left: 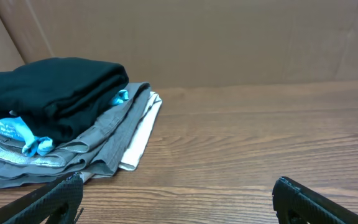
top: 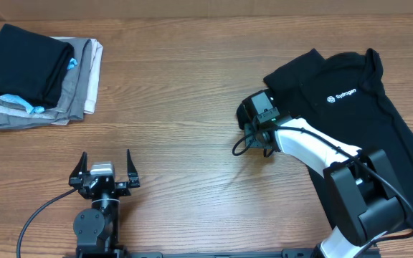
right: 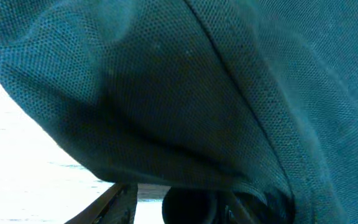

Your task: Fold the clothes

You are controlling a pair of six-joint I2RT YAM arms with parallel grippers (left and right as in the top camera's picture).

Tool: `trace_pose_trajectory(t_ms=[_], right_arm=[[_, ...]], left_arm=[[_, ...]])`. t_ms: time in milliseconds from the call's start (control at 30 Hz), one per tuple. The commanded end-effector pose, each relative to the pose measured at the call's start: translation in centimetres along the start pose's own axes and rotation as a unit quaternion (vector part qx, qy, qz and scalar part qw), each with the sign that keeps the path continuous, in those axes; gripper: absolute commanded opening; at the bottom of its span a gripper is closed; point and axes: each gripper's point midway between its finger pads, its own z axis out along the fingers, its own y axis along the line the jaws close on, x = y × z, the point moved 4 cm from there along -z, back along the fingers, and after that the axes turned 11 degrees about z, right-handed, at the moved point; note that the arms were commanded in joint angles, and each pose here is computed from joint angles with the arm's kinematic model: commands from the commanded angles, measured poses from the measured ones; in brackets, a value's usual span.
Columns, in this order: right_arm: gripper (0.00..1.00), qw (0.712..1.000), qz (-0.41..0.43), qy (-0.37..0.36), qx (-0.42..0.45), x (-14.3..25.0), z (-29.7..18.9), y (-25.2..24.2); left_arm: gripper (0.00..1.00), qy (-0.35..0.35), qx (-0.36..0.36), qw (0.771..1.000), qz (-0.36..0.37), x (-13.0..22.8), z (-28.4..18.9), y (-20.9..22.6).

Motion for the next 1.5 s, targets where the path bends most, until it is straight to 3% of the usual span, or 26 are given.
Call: trace_pose_trajectory(t_ms=[0, 100, 200, 467, 633, 833, 967, 1100, 1333, 1467], right_arm=[[0.46, 0.997, 0.013, 0.047, -0.067, 1.5, -0.2, 1.4], [0.46, 0.973, 0.011, 0.121, -0.195, 3.2, -1.4, 4.9], [0.46, 0.951, -0.004, 0.162, -0.263, 4.6, -2.6, 7.1], [0.66, 0.92, -0.085, 0.212, -0.318, 9.4, -4.8, 11.6], [0.68, 0.869, -0.136, 0.24, -0.411, 9.6, -8.1, 13.6], [0.68, 0.869, -0.144, 0.198, -0.429, 6.4, -11.3, 14.1], [0.68, 0.907, -0.127, 0.155, -0.372, 5.1, -10.4, 13.5], [0.68, 0.916, -0.138, 0.156, -0.343, 6.5, -9.5, 13.6], [0.69, 0.963, -0.188, 0.051, -0.185, 7.1, -6.6, 13.3], [0.72, 0.973, -0.204, -0.003, -0.106, 6.8, -5.5, 12.4]], left_arm=[[1.0, -0.002, -0.01, 1.0, 0.007, 0.0, 0.0, 0.3], [1.0, -0.002, -0.01, 1.0, 0.007, 0.0, 0.0, 0.3], [1.0, -0.002, -0.01, 1.0, 0.007, 0.0, 0.0, 0.3], [1.0, -0.001, -0.01, 1.0, 0.007, 0.0, 0.0, 0.3], [1.0, -0.002, -0.01, 1.0, 0.007, 0.0, 0.0, 0.3], [1.0, -0.001, -0.01, 1.0, 0.007, 0.0, 0.0, 0.3], [1.0, -0.002, -0.01, 1.0, 0.007, 0.0, 0.0, 0.3], [1.0, -0.002, -0.01, 1.0, 0.007, 0.0, 0.0, 0.3], [1.0, -0.001, -0.01, 1.0, 0.007, 0.0, 0.0, 0.3], [1.0, -0.002, -0.01, 1.0, 0.007, 0.0, 0.0, 0.3]])
